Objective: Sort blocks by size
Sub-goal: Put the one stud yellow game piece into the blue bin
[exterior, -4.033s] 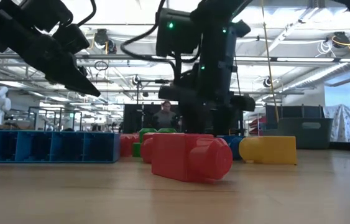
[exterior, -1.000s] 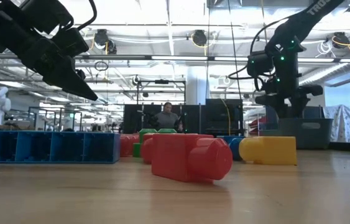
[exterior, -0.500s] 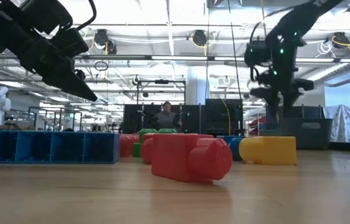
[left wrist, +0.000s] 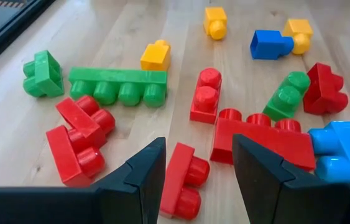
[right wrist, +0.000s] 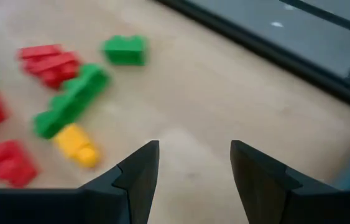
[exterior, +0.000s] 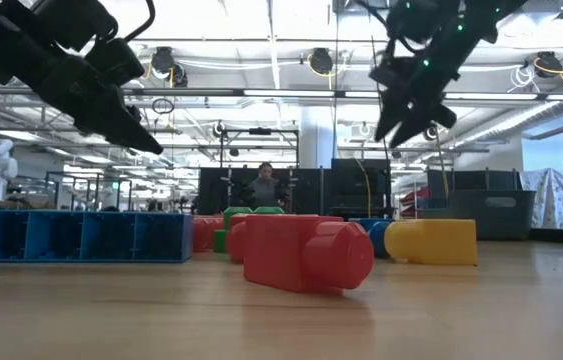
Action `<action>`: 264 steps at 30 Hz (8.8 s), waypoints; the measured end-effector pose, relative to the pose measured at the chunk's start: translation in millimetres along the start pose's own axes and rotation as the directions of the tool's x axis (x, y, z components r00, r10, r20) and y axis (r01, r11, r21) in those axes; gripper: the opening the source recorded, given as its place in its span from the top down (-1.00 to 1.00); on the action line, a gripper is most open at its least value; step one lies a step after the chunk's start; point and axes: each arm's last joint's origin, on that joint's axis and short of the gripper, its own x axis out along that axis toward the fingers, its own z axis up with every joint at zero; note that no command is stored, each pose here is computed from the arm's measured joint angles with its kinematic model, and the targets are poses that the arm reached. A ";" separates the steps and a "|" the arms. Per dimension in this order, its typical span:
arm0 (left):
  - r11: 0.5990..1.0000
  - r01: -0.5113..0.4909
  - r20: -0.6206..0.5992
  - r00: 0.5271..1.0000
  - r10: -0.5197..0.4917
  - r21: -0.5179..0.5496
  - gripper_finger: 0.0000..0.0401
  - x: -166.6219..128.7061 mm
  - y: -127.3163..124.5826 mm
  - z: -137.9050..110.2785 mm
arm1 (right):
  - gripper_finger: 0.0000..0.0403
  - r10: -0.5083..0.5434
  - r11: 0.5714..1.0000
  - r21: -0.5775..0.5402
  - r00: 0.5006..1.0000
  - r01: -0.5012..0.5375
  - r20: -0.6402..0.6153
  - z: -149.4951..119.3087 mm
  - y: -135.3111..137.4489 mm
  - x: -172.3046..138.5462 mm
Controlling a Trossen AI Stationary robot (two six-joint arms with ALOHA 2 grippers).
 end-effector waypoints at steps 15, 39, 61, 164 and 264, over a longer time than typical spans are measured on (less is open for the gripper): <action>1.000 0.001 0.035 0.999 -0.001 -0.001 0.17 -0.1 -0.1 3.4 | 0.08 0.368 0.929 -0.039 0.930 -0.369 -0.019 -63.0 115.0 -1.2; 1.000 0.006 0.130 0.992 -0.003 -0.020 0.17 -0.8 -0.3 12.6 | 0.08 0.327 0.853 -0.314 0.896 -0.416 -0.300 -154.3 248.7 -27.8; 0.991 0.131 0.038 0.991 -0.131 0.008 0.17 9.1 -22.0 3.9 | 0.08 -0.114 0.678 -0.694 0.898 -0.242 -0.424 -165.0 211.7 -14.4; 0.998 0.035 -0.040 0.999 -0.033 0.049 0.17 32.9 -29.7 -6.9 | 0.23 -0.465 0.824 0.197 0.832 0.532 -0.302 -28.1 -113.9 20.5; 0.979 -0.121 0.057 0.992 0.112 0.167 0.17 33.1 -22.3 2.1 | 0.42 0.152 0.865 -0.421 0.942 -0.274 -0.300 -55.8 40.9 48.5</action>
